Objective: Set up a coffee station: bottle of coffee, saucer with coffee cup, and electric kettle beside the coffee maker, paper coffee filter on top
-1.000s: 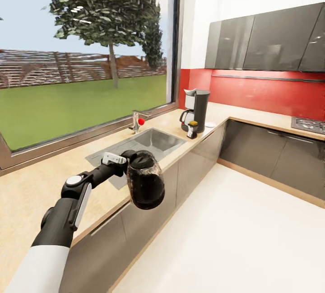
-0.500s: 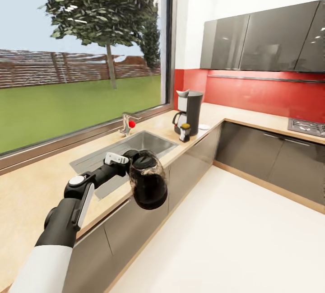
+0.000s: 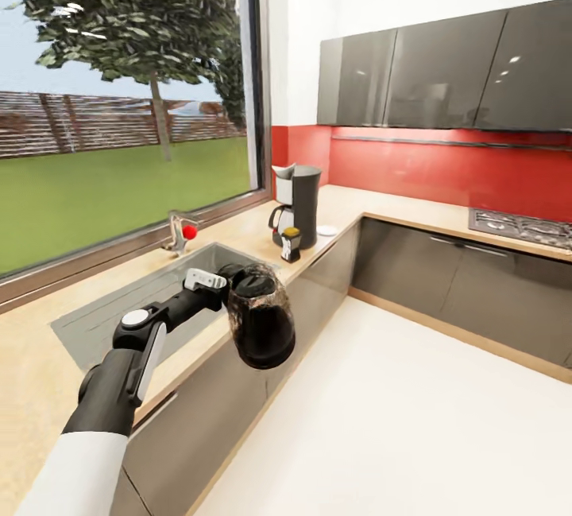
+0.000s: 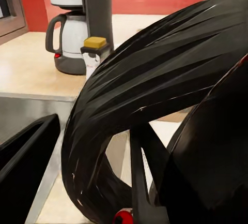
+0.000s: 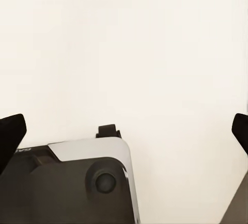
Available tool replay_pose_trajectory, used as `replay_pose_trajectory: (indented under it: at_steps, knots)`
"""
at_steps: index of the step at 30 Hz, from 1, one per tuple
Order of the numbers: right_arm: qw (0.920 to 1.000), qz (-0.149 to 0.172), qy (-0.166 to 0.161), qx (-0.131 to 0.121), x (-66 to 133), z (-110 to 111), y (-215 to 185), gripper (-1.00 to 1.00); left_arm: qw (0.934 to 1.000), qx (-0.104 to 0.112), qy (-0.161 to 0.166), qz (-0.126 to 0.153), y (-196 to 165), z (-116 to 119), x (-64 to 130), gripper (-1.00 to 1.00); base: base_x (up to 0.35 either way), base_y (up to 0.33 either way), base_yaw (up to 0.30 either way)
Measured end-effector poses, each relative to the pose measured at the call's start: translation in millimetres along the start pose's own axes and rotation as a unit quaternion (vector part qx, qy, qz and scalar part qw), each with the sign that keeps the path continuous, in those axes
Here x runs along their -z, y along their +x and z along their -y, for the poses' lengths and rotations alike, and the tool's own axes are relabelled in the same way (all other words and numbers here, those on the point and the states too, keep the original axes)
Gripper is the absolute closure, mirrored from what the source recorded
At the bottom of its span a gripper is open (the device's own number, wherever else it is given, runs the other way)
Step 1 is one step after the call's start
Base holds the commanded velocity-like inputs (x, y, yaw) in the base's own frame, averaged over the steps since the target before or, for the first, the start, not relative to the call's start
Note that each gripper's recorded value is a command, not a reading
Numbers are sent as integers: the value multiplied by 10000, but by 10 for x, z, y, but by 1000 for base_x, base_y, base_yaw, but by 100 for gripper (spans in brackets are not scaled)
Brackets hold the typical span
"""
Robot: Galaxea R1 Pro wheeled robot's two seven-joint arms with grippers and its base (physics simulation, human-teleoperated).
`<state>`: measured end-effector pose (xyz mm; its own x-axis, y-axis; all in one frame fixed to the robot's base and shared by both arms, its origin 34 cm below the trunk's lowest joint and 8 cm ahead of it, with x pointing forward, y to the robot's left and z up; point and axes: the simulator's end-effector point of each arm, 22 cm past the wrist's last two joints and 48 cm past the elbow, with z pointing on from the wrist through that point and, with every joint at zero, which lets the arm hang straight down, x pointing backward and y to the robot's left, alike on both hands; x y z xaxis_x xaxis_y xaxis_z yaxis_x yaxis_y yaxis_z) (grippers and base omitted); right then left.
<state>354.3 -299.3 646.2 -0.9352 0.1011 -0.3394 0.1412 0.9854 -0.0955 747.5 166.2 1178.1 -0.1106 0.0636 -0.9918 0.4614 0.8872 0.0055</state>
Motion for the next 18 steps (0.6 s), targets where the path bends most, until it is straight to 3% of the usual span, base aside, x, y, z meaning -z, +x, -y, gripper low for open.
replay_pose_trajectory:
  at_steps: [18]
  knots:
    - [10000, 70, -8, -10, 16, -5, -60, -100, 10000, -12, 14, -1, 1, 41, 49, 100, 287, -148, -226]
